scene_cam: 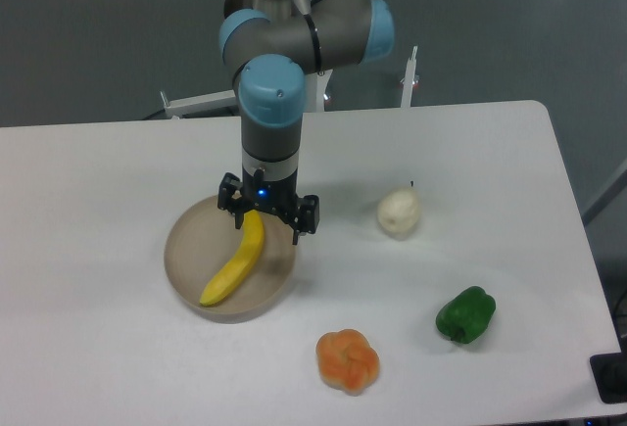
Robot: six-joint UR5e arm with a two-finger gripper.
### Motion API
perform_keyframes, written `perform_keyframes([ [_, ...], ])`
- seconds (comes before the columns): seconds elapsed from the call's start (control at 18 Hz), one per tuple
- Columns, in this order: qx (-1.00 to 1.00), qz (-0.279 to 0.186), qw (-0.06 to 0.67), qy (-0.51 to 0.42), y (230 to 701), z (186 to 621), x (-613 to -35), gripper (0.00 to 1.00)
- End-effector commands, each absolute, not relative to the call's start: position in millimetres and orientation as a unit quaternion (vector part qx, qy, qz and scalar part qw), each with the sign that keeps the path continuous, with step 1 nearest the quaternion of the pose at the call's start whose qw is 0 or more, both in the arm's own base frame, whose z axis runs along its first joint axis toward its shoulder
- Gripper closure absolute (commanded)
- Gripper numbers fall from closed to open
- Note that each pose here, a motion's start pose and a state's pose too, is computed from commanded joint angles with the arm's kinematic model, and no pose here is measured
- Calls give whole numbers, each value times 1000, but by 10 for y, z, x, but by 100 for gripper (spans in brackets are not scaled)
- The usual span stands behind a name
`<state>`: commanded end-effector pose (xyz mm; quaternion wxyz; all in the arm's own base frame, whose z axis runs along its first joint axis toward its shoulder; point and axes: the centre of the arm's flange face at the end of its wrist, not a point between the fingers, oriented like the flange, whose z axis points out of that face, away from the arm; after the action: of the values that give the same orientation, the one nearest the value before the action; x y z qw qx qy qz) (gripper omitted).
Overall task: Pick up the banana from the plate
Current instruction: 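Move the open gripper over the banana on the plate and lower it, then close the gripper on the banana's middle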
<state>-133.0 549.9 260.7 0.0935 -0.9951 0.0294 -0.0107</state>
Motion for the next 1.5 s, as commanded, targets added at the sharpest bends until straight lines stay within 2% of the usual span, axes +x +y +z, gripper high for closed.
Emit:
perform_keyframes([
  [0.44, -996, 4, 64, 65, 5683, 2086, -1078, 0],
  [1.5, -996, 6, 50, 74, 5718, 1940, -972, 1],
])
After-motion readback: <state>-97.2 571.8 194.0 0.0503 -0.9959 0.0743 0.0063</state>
